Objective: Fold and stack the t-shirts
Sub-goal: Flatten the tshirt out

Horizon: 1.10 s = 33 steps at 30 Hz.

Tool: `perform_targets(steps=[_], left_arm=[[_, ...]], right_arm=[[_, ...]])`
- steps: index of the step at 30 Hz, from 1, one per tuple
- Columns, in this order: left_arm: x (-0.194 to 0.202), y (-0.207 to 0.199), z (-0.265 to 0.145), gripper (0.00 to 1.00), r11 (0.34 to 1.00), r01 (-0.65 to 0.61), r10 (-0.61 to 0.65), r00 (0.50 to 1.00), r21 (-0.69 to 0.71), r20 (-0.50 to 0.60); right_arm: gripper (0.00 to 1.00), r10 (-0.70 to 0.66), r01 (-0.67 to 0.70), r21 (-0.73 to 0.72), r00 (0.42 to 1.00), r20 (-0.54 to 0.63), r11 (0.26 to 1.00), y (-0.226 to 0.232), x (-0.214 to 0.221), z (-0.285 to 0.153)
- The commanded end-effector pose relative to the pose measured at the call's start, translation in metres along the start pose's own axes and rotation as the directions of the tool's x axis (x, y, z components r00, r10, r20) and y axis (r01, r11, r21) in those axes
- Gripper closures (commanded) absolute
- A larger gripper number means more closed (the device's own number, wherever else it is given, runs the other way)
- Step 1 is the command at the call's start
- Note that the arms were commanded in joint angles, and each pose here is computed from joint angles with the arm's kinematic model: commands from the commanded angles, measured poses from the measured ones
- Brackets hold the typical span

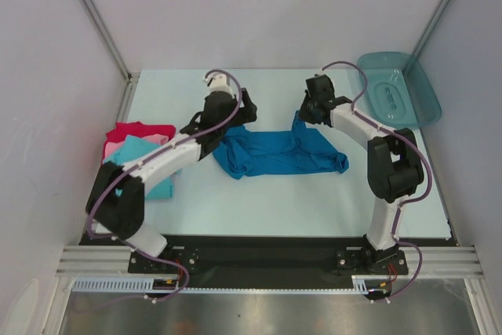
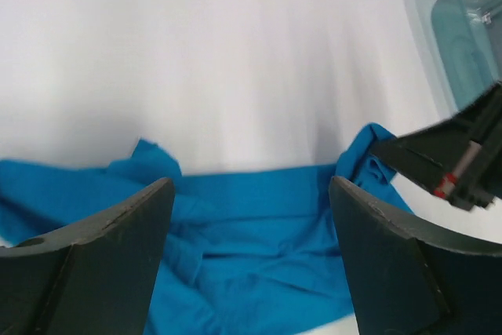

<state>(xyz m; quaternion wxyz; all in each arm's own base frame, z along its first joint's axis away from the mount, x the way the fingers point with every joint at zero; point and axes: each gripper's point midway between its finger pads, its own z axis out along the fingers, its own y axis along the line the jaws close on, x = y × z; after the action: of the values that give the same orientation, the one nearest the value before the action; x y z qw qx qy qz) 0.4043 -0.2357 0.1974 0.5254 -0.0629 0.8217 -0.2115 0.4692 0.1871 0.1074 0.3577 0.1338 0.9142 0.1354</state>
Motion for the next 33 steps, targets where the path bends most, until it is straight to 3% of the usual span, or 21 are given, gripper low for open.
perform_targets(steps=[1,4,11,23,26,27,30,33], left_arm=[[0.001,-0.008,0.028,0.14,0.995,-0.097,0.095,0.993,-0.013,-0.068],[0.029,0.001,0.052,0.18,0.990,-0.133,0.124,0.980,-0.046,-0.157],[0.087,0.032,0.061,0.19,0.984,-0.136,0.099,0.954,-0.116,-0.282],[0.104,0.056,0.065,0.20,0.955,-0.242,0.161,0.910,-0.172,-0.383],[0.108,0.060,0.065,0.29,0.952,-0.246,0.158,0.907,-0.185,-0.390],[0.109,0.061,0.065,0.41,0.951,-0.247,0.158,0.906,-0.187,-0.392],[0.109,0.062,0.065,0.60,0.948,-0.252,0.161,0.906,-0.194,-0.392],[0.106,0.064,0.064,0.67,0.943,-0.263,0.170,0.906,-0.202,-0.388]], right_arm=[[1.00,0.031,-0.031,-0.036,0.999,0.021,0.999,-0.003,-0.010,0.001],[1.00,0.048,-0.048,-0.041,0.999,0.016,0.998,-0.011,-0.008,0.004],[1.00,0.083,-0.082,-0.051,0.997,0.004,0.995,-0.024,-0.006,0.010],[1.00,0.102,-0.104,-0.077,0.994,-0.024,0.992,-0.020,0.001,0.013],[1.00,0.106,-0.108,-0.077,0.994,-0.023,0.991,-0.021,0.002,0.013],[1.00,0.105,-0.106,-0.078,0.994,-0.024,0.991,-0.021,0.003,0.013],[1.00,0.108,-0.109,-0.079,0.994,-0.023,0.991,-0.021,0.003,0.013],[1.00,0.111,-0.112,-0.083,0.994,-0.022,0.990,-0.020,0.003,0.013]])
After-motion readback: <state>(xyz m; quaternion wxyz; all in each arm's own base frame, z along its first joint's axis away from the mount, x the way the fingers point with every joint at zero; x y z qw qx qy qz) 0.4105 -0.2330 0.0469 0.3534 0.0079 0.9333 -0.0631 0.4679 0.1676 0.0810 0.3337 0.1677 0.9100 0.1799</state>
